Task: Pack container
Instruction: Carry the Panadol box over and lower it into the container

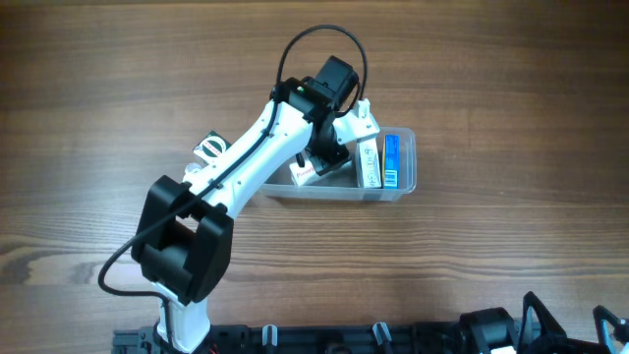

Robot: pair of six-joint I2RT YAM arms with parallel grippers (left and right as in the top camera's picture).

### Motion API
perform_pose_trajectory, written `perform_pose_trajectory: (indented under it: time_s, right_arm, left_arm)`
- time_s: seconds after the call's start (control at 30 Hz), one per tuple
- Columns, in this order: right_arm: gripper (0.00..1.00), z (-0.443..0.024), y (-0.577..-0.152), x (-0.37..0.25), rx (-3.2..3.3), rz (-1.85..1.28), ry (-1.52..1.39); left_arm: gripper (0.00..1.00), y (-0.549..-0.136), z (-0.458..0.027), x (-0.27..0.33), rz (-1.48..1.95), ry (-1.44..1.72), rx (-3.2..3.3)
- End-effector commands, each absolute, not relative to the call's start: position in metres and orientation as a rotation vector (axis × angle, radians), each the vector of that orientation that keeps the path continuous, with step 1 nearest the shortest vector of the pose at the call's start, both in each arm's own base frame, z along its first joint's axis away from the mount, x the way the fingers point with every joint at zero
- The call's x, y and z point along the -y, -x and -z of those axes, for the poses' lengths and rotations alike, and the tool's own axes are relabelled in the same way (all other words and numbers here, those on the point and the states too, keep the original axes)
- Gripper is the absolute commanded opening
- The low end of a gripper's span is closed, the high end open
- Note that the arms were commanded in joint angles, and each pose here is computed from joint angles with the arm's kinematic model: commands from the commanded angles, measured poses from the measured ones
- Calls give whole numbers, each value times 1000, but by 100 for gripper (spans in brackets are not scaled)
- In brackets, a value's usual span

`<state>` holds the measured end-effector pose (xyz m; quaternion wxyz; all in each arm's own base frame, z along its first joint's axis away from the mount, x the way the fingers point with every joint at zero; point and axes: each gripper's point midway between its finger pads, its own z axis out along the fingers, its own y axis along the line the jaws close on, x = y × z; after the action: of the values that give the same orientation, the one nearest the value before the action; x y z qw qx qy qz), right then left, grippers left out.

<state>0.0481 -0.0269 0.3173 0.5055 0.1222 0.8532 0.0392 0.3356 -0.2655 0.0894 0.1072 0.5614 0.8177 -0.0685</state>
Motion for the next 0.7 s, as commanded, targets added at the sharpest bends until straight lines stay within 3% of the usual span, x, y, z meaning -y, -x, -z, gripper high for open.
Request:
perform_pose_trajectory:
  time_s: [0.0, 0.17, 0.27, 0.47, 0.67]
  right_arm:
    - [100, -318, -46, 26, -2047, -96, -276]
    - [100, -318, -46, 26, -2047, -96, -277]
    - [100, -318, -46, 26, -2047, -96, -276]
    - [100, -318, -46, 26, -2047, -96, -277]
    - [100, -318, -46, 26, -2047, -96, -277]
  left_arm:
    - [51, -316, -85, 279, 250, -1932, -2211]
    - [50, -317, -89, 256, 30, -1843, -2358]
    - [22, -320, -102, 256, 58, -1542, -2522]
    - [20, -340, -88, 267, 128, -859, -2754]
    - [16, -360, -51, 239, -66, -343, -2783]
